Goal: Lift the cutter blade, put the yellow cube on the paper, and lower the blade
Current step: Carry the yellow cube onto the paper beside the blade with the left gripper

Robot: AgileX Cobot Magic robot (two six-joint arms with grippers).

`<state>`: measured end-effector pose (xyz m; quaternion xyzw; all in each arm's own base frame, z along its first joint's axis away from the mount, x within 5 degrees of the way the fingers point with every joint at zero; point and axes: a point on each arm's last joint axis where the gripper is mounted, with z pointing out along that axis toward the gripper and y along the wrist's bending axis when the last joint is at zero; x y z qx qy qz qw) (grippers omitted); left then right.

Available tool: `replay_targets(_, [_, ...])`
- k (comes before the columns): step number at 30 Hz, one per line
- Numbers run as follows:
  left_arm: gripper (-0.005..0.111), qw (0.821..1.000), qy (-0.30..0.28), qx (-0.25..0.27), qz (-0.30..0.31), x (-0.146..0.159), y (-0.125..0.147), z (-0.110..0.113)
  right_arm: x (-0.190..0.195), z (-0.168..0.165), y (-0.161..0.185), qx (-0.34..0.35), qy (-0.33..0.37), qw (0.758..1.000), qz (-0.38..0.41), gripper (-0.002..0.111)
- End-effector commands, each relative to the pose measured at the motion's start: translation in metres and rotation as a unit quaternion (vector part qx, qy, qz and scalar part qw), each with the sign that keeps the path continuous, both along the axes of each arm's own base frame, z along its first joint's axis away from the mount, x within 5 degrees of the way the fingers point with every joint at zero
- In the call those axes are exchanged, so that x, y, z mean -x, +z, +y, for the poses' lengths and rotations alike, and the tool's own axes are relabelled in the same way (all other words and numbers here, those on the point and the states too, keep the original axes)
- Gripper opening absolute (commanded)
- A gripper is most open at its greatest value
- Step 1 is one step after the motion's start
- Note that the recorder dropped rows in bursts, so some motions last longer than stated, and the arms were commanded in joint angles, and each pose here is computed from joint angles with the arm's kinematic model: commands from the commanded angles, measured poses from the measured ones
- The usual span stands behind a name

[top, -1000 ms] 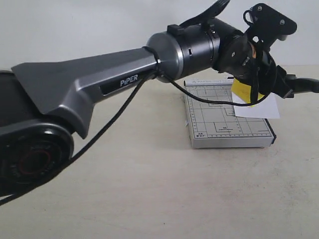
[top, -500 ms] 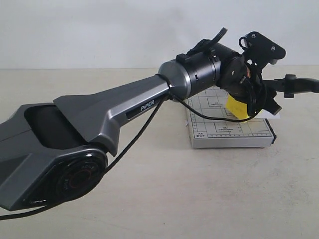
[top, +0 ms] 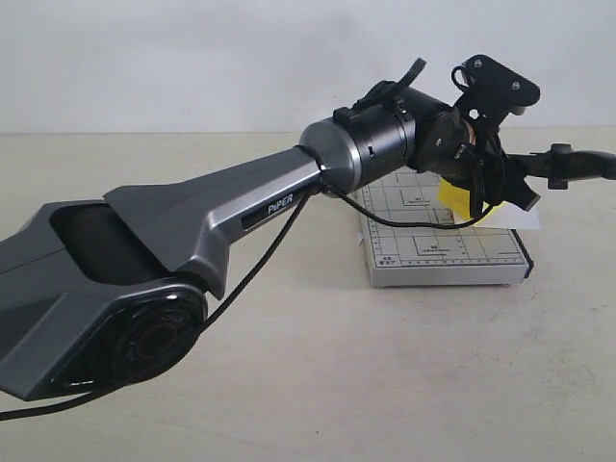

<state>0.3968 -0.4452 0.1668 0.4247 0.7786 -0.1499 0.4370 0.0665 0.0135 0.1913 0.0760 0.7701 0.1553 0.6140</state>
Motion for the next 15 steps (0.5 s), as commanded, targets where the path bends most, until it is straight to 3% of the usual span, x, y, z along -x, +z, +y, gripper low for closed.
replay_targets(1, [0.004, 1.000, 0.001, 0.017, -0.004, 0.0008, 0.0056, -0.0022, -0.0002, 0.0002, 0.0001, -0.001, 0.001, 1.000, 0.002, 0.000])
replay_targets(6, [0.009, 1.000, 0.001, 0.018, -0.005, 0.0007, 0.0058, -0.0022, -0.0002, 0.0002, 0.0001, -0.001, 0.001, 1.000, 0.002, 0.000])
replay_targets(11, [0.037, 1.000, 0.000, 0.016, -0.006, 0.0007, 0.0058, -0.0022, -0.0002, 0.0002, 0.0001, -0.001, 0.001, 1.000, 0.002, 0.000])
replay_targets(15, [0.052, 1.000, 0.000, 0.016, -0.006, 0.0007, 0.0058, -0.0022, -0.0002, 0.0002, 0.0001, -0.001, 0.001, 1.000, 0.002, 0.000])
